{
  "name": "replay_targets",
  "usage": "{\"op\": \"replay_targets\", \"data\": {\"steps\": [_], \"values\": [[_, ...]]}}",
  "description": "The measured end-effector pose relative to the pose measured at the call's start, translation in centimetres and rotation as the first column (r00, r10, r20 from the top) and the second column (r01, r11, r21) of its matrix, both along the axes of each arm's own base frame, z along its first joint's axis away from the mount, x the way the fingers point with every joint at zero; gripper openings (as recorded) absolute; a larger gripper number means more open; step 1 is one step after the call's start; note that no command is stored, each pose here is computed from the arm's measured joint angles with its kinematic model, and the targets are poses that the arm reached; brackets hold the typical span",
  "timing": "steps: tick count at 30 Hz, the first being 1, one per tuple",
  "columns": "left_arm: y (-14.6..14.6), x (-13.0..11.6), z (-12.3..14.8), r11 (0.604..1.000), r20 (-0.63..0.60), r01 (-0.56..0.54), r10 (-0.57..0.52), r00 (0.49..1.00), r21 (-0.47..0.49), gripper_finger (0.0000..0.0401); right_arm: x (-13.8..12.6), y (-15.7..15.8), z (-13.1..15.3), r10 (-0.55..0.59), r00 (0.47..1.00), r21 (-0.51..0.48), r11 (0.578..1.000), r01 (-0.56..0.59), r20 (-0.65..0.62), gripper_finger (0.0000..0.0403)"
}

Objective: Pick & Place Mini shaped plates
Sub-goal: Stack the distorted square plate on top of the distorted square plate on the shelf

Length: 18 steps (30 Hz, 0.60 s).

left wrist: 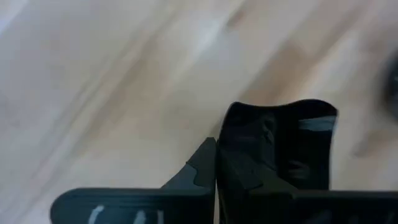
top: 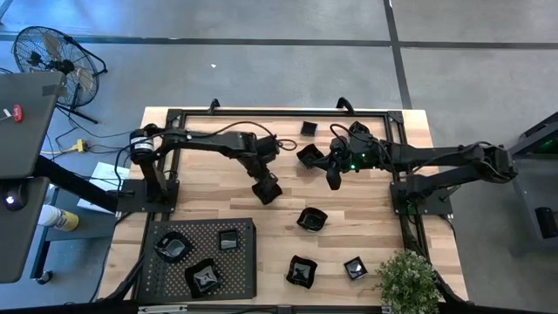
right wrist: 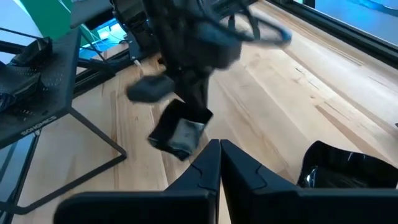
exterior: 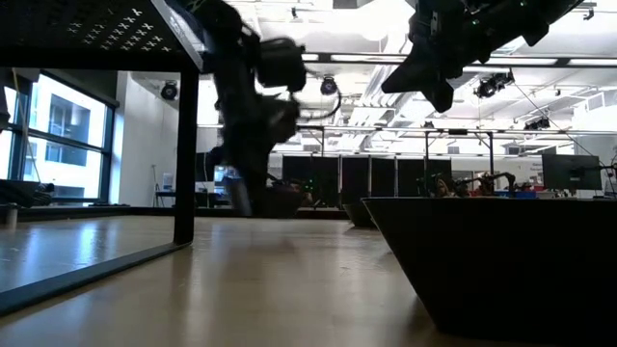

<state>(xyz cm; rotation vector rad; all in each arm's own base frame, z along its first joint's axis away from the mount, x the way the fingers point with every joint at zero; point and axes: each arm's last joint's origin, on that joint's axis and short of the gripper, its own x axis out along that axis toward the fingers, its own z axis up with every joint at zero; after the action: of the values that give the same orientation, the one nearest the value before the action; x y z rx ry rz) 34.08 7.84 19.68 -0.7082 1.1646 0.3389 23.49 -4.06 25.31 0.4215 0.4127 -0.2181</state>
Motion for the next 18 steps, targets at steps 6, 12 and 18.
{"op": "replay_targets", "data": {"steps": [6,12,18], "values": [[-0.6,-1.4,6.6,0.997,0.046,0.03,-0.027,0.999,-0.073,0.0002,0.0,0.0,0.0,0.008,1.0,-0.018,1.0,-0.008,-0.005,0.0004],[-2.9,-4.4,14.3,0.991,0.133,-0.034,0.052,0.99,-0.13,0.0001,0.0,0.0,0.0,0.019,1.0,-0.041,0.999,-0.02,-0.009,0.0002],[-8.4,-8.6,19.3,0.98,0.135,-0.071,0.097,0.986,-0.186,0.0001,0.0,0.0,0.0,0.03,0.999,-0.059,0.998,-0.031,-0.013,0.0003]]}}
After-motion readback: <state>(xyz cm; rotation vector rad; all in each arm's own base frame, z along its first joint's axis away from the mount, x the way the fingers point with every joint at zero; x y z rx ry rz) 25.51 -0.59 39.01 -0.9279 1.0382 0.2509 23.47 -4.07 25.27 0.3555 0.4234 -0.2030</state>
